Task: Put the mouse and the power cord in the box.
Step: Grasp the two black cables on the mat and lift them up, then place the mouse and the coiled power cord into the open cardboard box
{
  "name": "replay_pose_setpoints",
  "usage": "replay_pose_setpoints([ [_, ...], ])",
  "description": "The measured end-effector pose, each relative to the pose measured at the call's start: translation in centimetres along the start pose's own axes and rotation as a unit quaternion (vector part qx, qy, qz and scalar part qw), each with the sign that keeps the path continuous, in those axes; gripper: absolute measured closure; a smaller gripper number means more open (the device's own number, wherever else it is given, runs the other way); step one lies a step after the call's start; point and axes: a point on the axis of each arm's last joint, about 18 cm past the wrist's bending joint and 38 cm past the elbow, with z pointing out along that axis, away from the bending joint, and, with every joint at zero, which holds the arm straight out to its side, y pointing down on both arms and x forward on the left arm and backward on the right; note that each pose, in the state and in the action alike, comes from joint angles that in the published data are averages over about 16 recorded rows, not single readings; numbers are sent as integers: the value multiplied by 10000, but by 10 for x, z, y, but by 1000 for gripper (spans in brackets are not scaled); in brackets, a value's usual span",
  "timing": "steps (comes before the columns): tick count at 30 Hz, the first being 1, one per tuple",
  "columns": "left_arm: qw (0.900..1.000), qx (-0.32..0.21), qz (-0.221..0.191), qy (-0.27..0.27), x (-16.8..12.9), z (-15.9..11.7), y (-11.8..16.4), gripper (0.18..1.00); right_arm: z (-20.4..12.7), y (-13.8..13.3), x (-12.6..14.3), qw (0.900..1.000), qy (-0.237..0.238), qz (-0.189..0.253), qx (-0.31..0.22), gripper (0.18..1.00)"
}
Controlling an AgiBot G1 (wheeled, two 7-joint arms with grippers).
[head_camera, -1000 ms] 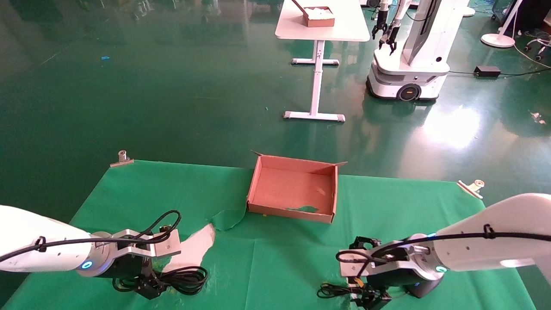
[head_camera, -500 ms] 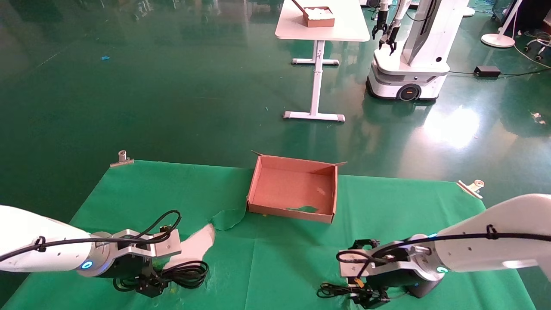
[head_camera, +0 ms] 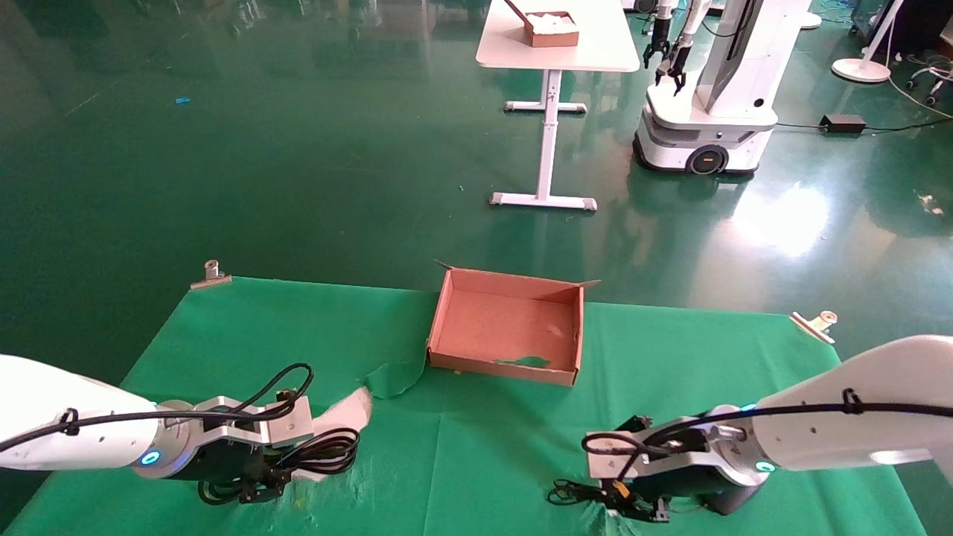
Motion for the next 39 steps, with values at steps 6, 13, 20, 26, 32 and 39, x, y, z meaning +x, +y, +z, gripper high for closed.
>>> replay_pose_setpoints([
  [6,10000,-1,1,-2,0,0,0,805,0,0,0,10000,-1,2,3,717],
  [13,10000,-3,2,-2,0,0,0,880,0,0,0,10000,-2,4,5,845],
  [20,10000,35,-20,-27,-3,-3,-1,900,-4,-1,4,10000,69,15,23,926],
  [26,9994,329,-58,-131,-16,-23,-13,902,-17,-5,22,9993,353,29,79,958],
  [32,9944,995,26,-347,-35,-55,-54,902,-44,-8,53,9963,847,83,133,968],
  [39,9768,1992,428,-665,-50,-83,-139,902,-88,0,90,9881,1521,209,53,970],
])
